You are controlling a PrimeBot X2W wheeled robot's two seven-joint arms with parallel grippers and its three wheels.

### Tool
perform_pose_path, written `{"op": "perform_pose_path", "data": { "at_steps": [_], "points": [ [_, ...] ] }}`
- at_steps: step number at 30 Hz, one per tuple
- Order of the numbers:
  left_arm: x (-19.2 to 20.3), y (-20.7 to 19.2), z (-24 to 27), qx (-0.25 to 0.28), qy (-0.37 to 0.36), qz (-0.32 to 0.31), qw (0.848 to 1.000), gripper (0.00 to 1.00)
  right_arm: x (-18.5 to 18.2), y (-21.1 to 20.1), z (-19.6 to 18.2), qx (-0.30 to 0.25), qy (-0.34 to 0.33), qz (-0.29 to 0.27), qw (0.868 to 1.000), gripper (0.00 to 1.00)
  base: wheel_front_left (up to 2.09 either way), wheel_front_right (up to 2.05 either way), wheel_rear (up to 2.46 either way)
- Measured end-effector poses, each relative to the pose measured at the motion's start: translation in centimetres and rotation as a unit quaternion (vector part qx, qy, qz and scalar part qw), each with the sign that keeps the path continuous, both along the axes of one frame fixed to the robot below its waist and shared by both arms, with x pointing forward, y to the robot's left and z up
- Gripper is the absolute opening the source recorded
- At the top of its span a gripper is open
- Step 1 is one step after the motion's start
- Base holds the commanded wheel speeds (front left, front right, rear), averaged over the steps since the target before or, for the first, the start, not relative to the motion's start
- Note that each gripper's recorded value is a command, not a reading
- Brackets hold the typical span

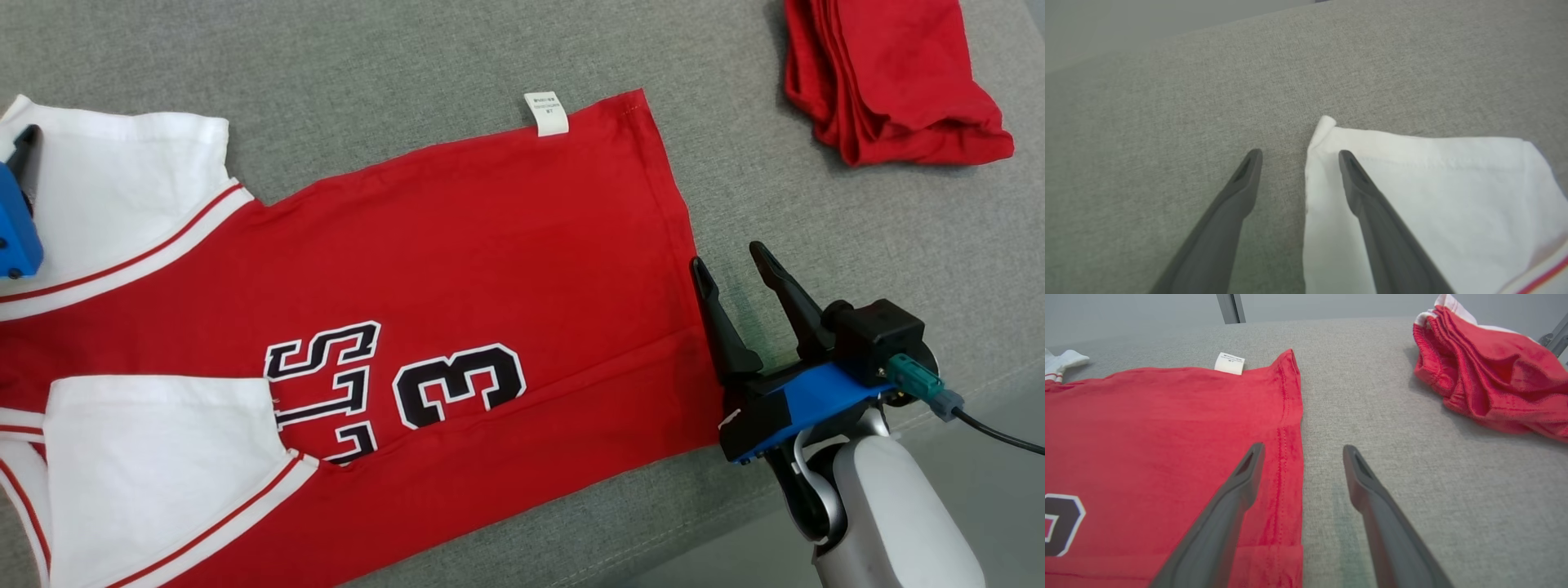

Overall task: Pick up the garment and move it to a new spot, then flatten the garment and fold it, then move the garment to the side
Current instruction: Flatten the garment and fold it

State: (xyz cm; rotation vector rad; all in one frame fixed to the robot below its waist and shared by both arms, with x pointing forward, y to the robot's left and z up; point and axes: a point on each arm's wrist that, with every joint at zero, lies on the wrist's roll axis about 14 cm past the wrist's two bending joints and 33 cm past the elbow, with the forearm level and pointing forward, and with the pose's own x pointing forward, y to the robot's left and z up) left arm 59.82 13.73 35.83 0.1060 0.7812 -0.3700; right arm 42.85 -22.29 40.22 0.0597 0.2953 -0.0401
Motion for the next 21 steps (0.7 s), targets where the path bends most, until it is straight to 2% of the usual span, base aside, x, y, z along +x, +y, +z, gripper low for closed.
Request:
{"op": "perform_pose_path", "data": {
  "at_steps": [5,8,10,12,13,14,18,21],
  "points": [
    [-0.5,-0.9,-0.4,0.001,0.015,-0.02,1.0,1.0,0.2,-0.2,0.4,-0.005,-0.007,0.0,1.0,1.0,0.0,0.0,0.0],
    [-0.7,-1.2,-0.9,0.006,0.022,-0.024,0.999,0.71,0.5,0.0,0.7,-0.01,-0.011,0.006,1.0,1.0,0.0,0.0,0.0],
    [-0.7,-1.3,-1.0,0.006,0.024,-0.025,0.999,0.45,0.7,0.0,0.8,-0.011,-0.013,0.008,1.0,1.0,0.0,0.0,0.0],
    [-0.3,-1.7,-1.0,0.0,0.019,-0.025,0.999,0.27,1.1,0.4,0.9,-0.012,-0.015,0.014,1.0,1.0,0.0,0.0,0.0],
    [-0.3,-1.7,-1.0,0.0,0.019,-0.025,0.999,0.11,1.1,0.4,0.9,-0.012,-0.015,0.014,1.0,1.0,0.0,0.0,0.0],
    [-0.2,-1.9,-1.0,-0.005,0.017,-0.025,1.0,0.02,1.3,0.5,1.0,-0.012,-0.017,0.017,1.0,1.0,0.0,0.0,0.0],
    [-0.1,-2.3,-0.1,-0.022,-0.003,-0.021,1.0,0.0,2.5,0.9,1.6,-0.018,-0.024,0.029,0.999,1.0,0.0,0.0,0.0],
    [-0.2,-2.3,1.9,-0.039,-0.033,-0.017,0.999,0.0,4.6,1.0,2.4,-0.061,-0.021,0.053,0.996,1.0,0.0,0.0,0.0]
  ]
}}
